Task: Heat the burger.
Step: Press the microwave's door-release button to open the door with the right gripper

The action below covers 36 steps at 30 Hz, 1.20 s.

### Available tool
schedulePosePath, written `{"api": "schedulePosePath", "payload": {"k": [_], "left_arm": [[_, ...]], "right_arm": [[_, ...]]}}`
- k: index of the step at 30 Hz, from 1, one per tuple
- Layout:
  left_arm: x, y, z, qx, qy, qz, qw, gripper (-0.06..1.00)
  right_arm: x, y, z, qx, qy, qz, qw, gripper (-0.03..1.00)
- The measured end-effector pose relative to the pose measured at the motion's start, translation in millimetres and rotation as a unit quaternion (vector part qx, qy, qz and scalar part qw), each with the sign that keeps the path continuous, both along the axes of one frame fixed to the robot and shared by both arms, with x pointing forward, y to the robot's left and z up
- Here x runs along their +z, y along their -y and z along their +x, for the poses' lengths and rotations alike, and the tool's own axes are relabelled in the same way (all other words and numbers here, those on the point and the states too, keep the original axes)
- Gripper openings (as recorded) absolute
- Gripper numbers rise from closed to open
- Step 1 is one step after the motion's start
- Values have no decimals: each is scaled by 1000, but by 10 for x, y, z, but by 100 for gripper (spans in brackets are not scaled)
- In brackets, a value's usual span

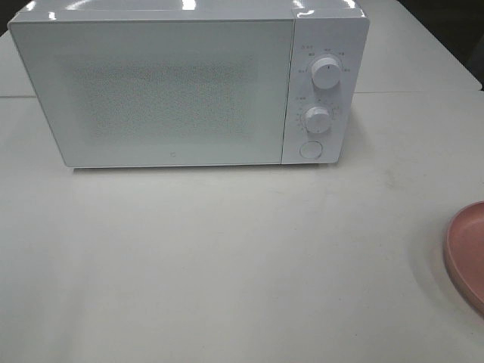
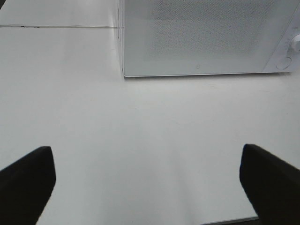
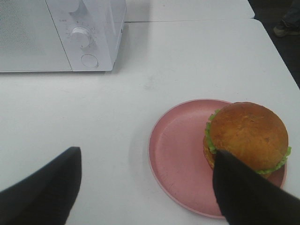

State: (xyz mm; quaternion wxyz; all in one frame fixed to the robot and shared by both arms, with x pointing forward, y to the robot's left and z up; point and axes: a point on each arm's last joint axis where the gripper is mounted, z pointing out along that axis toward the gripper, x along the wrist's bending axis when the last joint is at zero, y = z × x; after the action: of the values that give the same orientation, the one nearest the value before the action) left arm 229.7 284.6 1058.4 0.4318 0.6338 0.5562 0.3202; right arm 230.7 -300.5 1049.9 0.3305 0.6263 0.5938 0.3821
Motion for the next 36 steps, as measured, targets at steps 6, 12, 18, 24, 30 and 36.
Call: {"api": "schedulePosePath", "payload": {"k": [6, 12, 18, 24, 30, 36], "left_arm": [[0, 0, 0, 0, 0, 0, 1000, 99], [0, 0, 0, 0, 0, 0, 1000, 99], [0, 0, 0, 0, 0, 0, 1000, 99], [0, 0, 0, 0, 0, 0, 1000, 99], [0, 0, 0, 0, 0, 0, 1000, 99], [0, 0, 0, 0, 0, 0, 1000, 99]], "right_arm": [[0, 0, 0, 0, 0, 0, 1000, 75], [0, 0, 0, 0, 0, 0, 1000, 75], [0, -2, 0, 1, 0, 1, 1000, 75], [78, -20, -10, 7, 25, 12, 1000, 75], [138, -25, 46, 8, 36, 14, 999, 75], [185, -38, 231, 8, 20, 14, 1000, 75]]}}
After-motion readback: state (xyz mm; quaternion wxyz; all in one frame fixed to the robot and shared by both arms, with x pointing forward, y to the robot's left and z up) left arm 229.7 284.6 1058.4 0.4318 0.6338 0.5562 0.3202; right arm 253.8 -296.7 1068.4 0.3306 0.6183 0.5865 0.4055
